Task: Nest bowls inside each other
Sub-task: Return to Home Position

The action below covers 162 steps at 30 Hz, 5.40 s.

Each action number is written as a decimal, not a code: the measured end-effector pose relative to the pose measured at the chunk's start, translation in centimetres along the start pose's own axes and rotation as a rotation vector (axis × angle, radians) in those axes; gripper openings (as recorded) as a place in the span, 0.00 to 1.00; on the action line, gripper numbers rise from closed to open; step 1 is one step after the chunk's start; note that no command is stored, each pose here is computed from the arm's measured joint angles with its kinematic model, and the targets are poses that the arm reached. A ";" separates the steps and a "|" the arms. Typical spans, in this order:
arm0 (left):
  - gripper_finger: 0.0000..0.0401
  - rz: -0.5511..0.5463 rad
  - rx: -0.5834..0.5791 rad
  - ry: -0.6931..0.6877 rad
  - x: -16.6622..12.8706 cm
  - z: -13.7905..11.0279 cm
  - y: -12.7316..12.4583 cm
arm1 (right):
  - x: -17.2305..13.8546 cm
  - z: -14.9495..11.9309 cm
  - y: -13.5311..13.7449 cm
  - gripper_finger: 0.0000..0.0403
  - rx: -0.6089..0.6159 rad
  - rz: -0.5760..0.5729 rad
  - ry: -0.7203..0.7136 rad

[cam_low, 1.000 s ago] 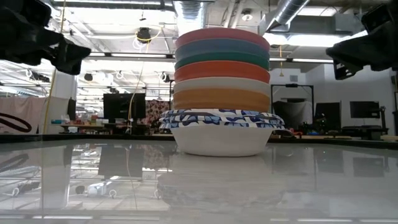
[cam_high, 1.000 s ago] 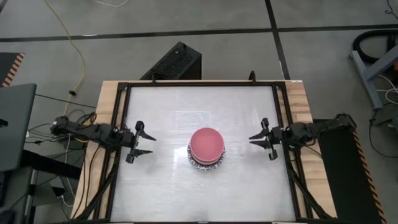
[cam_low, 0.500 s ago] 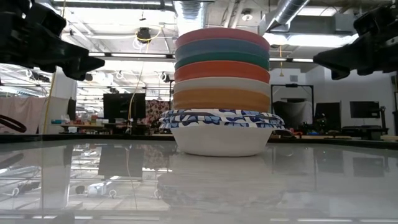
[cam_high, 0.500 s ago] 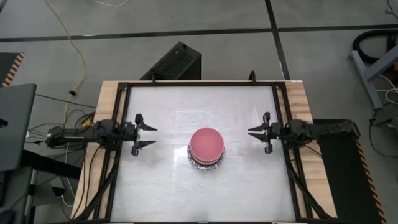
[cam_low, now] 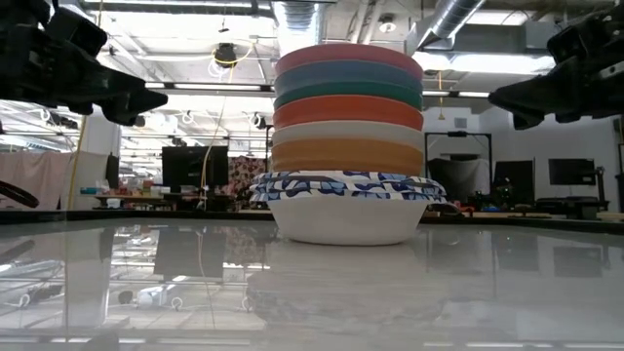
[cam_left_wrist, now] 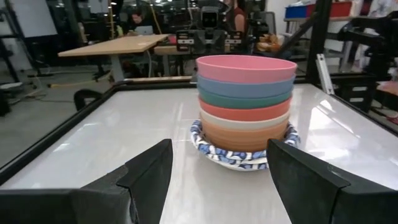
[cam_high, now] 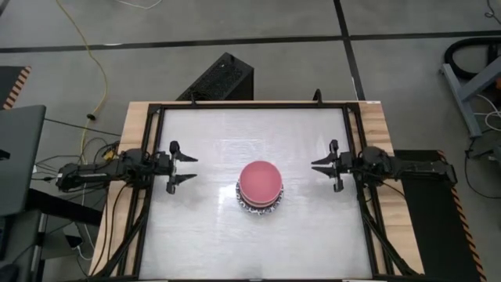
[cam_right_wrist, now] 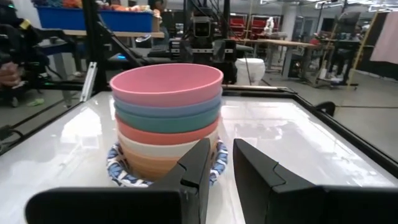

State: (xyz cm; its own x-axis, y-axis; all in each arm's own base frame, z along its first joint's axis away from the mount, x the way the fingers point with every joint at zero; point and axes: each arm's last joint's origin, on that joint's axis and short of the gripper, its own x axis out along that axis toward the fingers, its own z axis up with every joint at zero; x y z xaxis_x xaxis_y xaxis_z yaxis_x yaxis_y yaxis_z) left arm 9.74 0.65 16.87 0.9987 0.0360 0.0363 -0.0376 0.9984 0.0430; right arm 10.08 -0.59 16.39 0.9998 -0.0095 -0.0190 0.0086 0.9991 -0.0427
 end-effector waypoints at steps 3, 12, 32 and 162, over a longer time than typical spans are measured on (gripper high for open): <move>0.63 0.024 0.001 0.002 0.0 0.0 0.2 | 0.0 0.0 -0.2 0.22 0.001 -0.016 0.001; 0.63 0.070 -0.038 0.002 0.0 0.0 0.7 | 0.0 -0.1 -0.3 0.22 0.003 -0.018 0.007; 0.63 0.144 -0.087 0.004 -0.1 -0.1 0.9 | 0.0 0.0 -0.4 0.22 -0.035 -0.051 0.004; 0.63 0.144 -0.088 0.003 -0.1 -0.1 0.9 | 0.0 0.0 -0.4 0.22 -0.034 -0.052 0.001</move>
State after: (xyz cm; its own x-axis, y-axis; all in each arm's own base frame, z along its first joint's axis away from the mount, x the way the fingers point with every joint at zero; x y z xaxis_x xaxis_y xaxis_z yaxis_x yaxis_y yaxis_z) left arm 9.64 1.52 16.83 0.9834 0.1786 0.0330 -0.1769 0.9830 -0.0497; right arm 10.05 -0.95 16.42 0.9979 -0.0618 -0.0167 0.0603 0.9951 -0.0779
